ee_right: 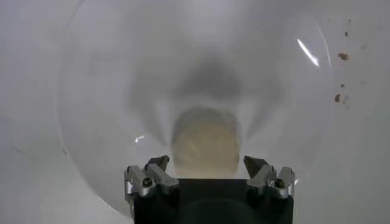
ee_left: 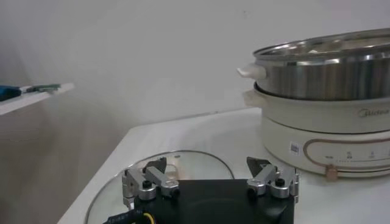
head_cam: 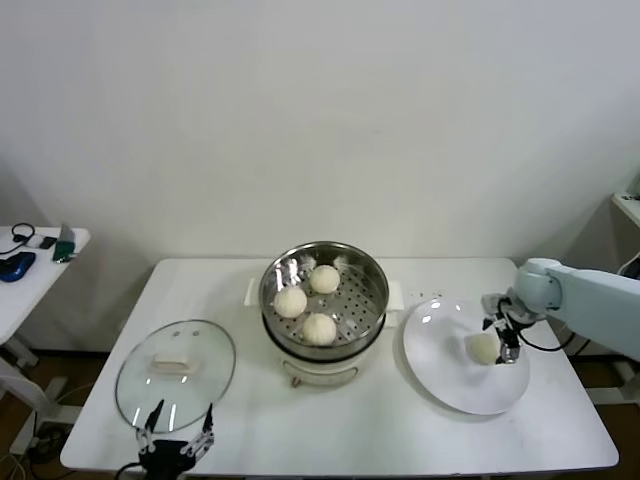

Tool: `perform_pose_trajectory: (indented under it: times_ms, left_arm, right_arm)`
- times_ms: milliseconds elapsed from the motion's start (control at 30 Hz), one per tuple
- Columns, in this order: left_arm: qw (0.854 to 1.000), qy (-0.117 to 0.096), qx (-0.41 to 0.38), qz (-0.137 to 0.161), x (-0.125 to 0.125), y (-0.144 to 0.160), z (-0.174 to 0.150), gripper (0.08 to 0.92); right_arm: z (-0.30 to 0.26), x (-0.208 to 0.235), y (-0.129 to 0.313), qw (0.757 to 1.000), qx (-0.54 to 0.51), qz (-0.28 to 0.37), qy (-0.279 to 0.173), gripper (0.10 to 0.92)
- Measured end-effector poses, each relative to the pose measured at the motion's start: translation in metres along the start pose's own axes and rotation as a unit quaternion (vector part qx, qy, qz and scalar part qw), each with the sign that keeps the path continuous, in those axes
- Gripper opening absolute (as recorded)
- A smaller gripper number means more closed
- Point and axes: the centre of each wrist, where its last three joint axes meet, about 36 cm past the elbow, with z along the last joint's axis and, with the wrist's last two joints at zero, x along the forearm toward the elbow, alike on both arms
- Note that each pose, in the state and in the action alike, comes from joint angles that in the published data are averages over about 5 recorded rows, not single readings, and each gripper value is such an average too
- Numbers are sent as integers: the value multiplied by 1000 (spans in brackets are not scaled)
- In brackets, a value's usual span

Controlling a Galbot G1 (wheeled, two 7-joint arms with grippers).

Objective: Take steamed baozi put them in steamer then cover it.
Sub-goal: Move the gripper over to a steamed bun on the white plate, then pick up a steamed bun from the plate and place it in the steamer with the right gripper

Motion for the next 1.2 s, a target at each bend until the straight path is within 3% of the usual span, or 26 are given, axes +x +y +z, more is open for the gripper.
perform_pose_trajectory:
  times_ms: [233, 467, 633, 967, 1200]
  left_arm:
    - [1000, -1, 0, 1, 0, -1, 0, 823]
    - [1000, -4, 1, 3, -1, -2, -2, 823]
    - [1000, -7, 1, 7, -4, -4, -3, 823]
    - [1000, -11, 3, 15, -6, -8, -3, 823]
    - [1000, -14, 3, 17, -5, -8, -4, 823]
  right_arm:
    - [0, -3, -2, 1000, -8, 0, -4, 714]
    - [-1, 19, -8, 1000, -8, 2, -19, 681]
    - [-13, 69, -26, 999, 4, 17, -35, 687]
    - [-97, 226, -56, 990, 55, 77, -101, 687]
    - [-173, 270, -51, 984, 91, 89, -128, 687]
